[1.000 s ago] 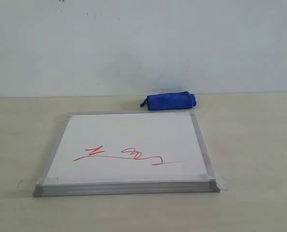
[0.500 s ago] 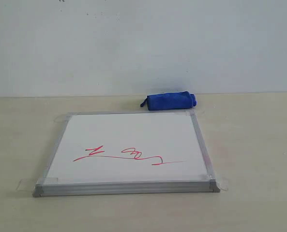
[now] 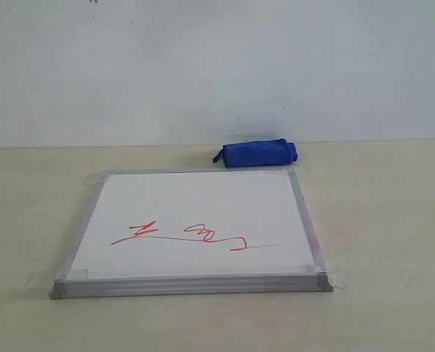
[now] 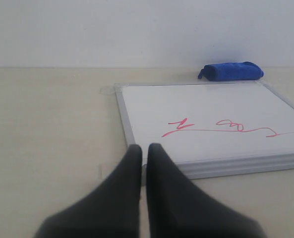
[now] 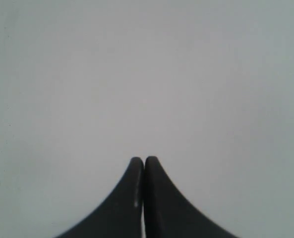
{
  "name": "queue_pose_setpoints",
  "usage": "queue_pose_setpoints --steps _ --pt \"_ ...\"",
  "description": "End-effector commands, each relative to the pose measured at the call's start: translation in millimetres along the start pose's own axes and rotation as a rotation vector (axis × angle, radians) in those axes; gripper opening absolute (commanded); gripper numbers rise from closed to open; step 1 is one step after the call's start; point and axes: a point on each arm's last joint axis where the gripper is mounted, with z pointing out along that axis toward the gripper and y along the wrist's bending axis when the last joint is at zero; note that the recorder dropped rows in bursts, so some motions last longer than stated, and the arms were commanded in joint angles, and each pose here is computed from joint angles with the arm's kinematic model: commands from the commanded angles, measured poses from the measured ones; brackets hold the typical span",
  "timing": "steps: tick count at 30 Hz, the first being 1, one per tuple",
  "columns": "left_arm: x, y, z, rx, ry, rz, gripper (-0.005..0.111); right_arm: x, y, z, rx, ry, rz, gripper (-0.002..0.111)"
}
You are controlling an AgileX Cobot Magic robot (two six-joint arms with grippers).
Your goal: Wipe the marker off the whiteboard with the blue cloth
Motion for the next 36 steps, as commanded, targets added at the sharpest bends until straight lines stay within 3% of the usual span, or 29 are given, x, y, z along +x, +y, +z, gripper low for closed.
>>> queue_pose_setpoints --steps 1,10,16,21,26,32,36 --pt "1 0.1 0 -0.001 -0.003 0.005 0.004 1 0 2 0.006 0.024 0.006 0.0" --pt "1 0.1 0 -0.001 -0.003 0.005 0.004 35 -3 26 0.024 0.329 -0.005 0.0" --pt "1 0.1 0 -0.001 -0.003 0.005 0.004 56 -7 66 0.04 0.47 -0.034 0.0" --pt "1 0.1 0 -0.001 -0.003 0.005 0.004 54 -6 120 0.027 0.537 -0.103 0.0" --pt "1 0.1 0 -0.001 -0.003 0.005 0.004 57 10 173 -0.117 0.627 -0.305 0.0" --pt "1 0.1 0 -0.001 -0.003 0.005 0.004 92 34 231 -0.294 0.752 -0.489 0.0" --pt "1 0.1 0 -0.001 -0.003 0.005 0.004 127 50 253 -0.531 0.9 -0.728 0.0"
